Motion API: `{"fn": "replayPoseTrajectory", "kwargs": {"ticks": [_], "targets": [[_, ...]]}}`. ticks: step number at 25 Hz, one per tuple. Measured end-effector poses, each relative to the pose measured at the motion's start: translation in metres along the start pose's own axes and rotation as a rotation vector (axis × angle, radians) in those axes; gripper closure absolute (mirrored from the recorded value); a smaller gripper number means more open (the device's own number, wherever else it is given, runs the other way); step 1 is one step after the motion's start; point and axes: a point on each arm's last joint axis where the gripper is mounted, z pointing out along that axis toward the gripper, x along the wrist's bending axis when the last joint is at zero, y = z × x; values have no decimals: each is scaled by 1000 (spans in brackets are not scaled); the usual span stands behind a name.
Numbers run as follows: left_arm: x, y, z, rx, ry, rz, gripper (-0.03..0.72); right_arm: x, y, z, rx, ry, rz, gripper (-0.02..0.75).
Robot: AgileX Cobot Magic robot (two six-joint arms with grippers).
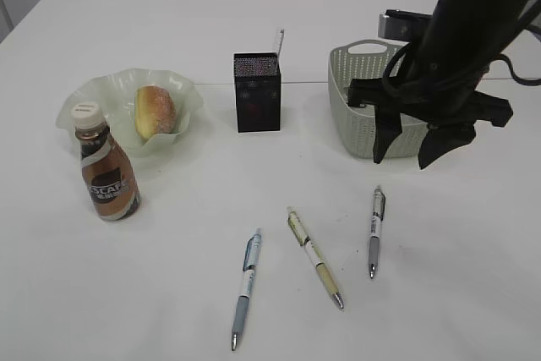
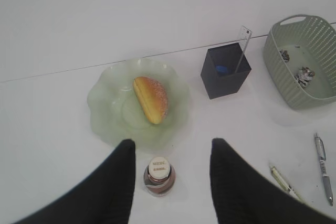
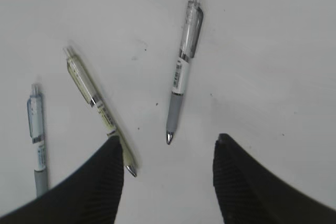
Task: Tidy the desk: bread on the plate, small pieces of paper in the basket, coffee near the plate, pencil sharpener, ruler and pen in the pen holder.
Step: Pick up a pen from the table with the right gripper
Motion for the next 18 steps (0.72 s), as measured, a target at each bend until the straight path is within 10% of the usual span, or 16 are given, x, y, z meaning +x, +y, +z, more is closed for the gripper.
{"fn": "replayPoseTrajectory", "kwargs": {"ticks": [18], "targets": [[1,0,0,-1,12,4,380,3,17,92,100,-37,201,334]]}}
